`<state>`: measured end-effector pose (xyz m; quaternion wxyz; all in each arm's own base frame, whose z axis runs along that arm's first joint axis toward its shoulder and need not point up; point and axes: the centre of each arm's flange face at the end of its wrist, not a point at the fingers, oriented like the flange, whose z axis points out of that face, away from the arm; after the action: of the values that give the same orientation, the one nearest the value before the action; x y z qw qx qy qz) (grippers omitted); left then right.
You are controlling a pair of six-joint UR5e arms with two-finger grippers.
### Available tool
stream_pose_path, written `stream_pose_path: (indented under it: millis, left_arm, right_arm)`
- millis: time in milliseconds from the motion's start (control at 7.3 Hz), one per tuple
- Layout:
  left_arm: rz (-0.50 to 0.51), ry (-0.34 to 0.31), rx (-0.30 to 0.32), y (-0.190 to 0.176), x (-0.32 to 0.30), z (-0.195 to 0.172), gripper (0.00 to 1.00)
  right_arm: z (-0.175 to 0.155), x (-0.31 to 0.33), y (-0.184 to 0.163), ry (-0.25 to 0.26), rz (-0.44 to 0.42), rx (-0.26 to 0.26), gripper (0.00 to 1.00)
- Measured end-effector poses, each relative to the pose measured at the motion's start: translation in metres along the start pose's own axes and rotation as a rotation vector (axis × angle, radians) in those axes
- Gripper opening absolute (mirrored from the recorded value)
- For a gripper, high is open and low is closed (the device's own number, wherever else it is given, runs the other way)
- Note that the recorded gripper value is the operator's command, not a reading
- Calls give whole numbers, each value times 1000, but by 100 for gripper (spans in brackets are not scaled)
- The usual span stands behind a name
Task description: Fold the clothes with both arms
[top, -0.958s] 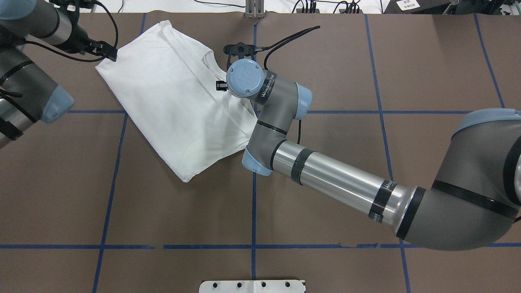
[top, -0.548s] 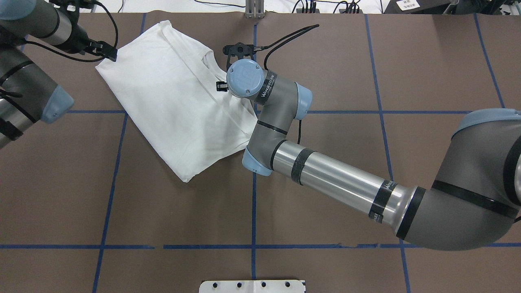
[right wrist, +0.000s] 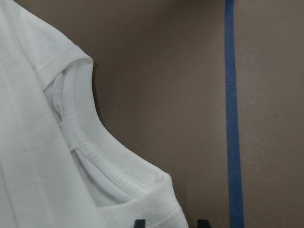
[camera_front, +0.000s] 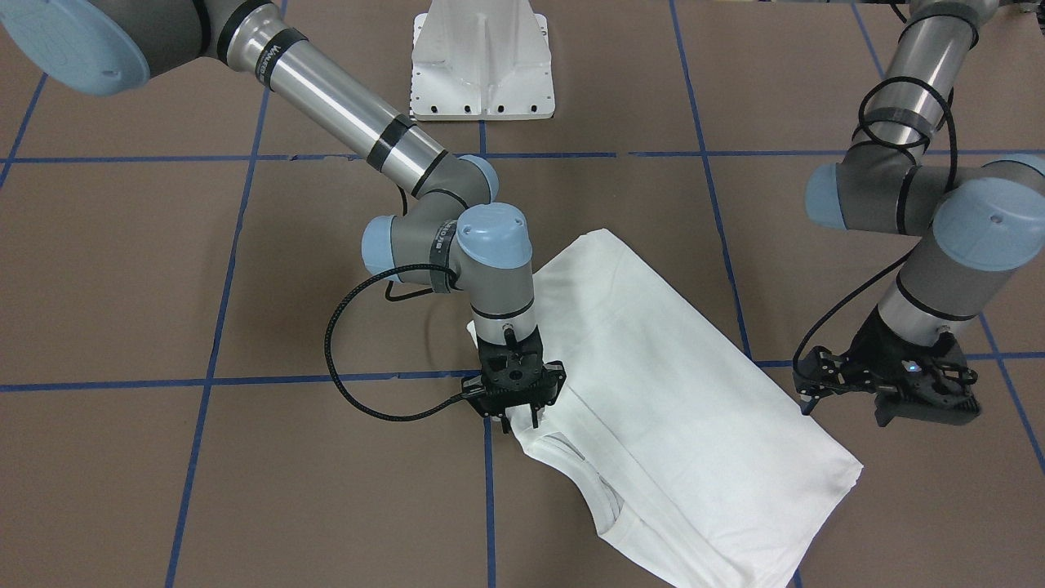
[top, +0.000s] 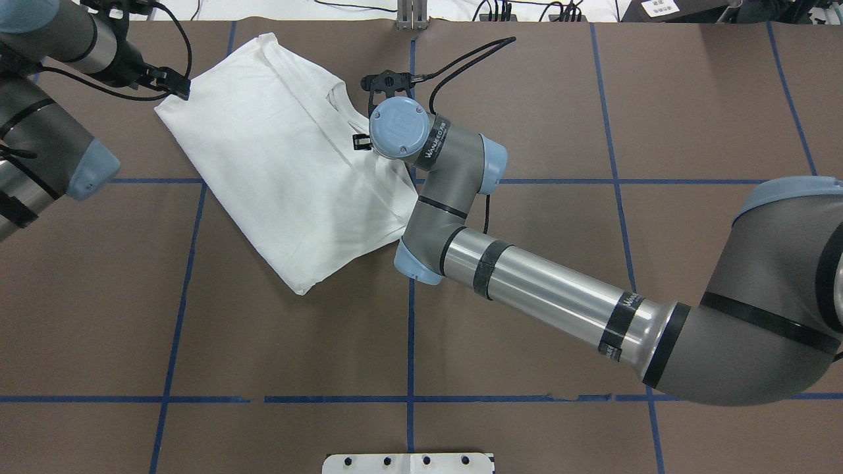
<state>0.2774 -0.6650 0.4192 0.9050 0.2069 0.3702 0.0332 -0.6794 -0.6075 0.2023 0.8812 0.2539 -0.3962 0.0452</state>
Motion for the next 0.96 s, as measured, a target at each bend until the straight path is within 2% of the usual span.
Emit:
stream_pose_path:
  millis: [548,821,958]
  left_arm:
    - [-1,-1,0,0,0,0,100]
    - [0,0,0,0,0,0,100]
    - [0,0,0,0,0,0,100]
  right_arm:
    - [-4,-3,-3,-7,7,3,0]
    - [-20,-2,-1,-30,17,10,0]
    - [-35,12,12,-38,15,8,0]
